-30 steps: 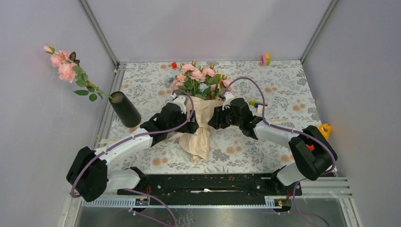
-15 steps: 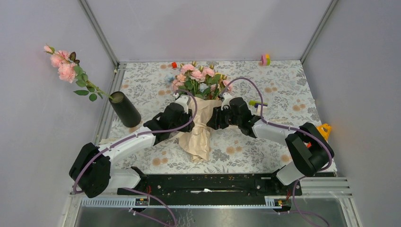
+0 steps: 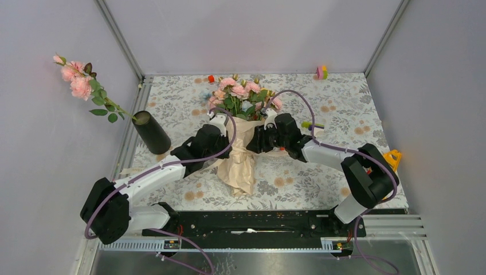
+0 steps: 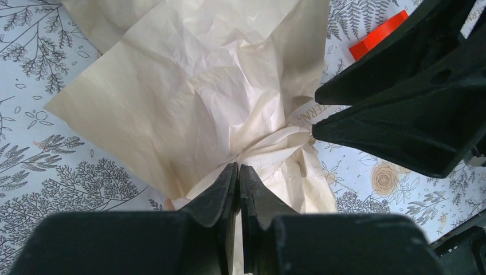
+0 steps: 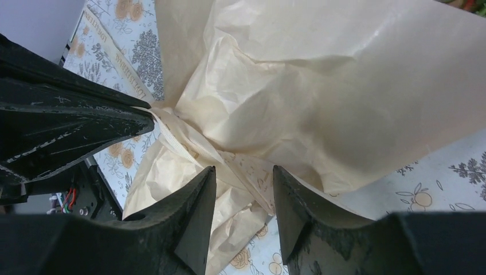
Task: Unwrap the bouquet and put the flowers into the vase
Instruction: Untie the ribbon from the wrapping paper.
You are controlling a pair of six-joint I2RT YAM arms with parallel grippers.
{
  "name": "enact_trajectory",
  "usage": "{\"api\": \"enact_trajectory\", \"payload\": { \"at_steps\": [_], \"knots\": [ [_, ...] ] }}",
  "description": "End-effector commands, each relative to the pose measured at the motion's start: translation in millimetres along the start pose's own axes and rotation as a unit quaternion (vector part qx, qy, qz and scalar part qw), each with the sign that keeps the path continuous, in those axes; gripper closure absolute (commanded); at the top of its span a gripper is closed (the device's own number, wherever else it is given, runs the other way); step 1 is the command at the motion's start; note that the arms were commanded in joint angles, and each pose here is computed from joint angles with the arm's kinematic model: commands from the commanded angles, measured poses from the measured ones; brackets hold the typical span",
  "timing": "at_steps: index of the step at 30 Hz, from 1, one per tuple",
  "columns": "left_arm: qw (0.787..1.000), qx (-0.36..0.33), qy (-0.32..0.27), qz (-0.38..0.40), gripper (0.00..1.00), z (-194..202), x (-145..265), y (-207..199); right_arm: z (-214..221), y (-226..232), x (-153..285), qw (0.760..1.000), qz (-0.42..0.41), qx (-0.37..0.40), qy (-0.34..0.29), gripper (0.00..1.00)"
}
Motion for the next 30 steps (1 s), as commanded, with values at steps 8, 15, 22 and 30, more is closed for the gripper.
{"api": "enact_trajectory", "payload": {
  "at_steps": [8,15,22,30],
  "knots": [
    [0.999,0.006,-0.037,0.014,0.99,-12.7,9.7,-5.7,-24.1,13.3,-16.8,0.999,-0.049,0.005,-0.014,0.55],
    [0.999,0.007,-0.039,0.013,1.00,-13.2,10.7,-5.5,-19.7,19.8,-20.9,0.998,-0.063,0.001,-0.009,0.57],
    [0.999,0.008,-0.039,0.012,1.00,-13.4,11.0,-5.1,-16.0,27.6,-26.7,0.997,-0.075,-0.006,-0.006,0.57],
    [0.999,0.009,-0.042,0.007,1.00,-13.0,12.3,-2.9,-14.9,26.4,-28.6,0.998,-0.061,-0.008,-0.011,0.78]
  ]
}}
Point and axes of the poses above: each gripper's point midway between its finger pads, its own x axis back along the fingers, its own y axis along the line the jaws close on, z = x × y, the point moved 3 cm from there along x, back along the fingers, and after that the axes turned 15 degrees about x, right-handed, at the moved point
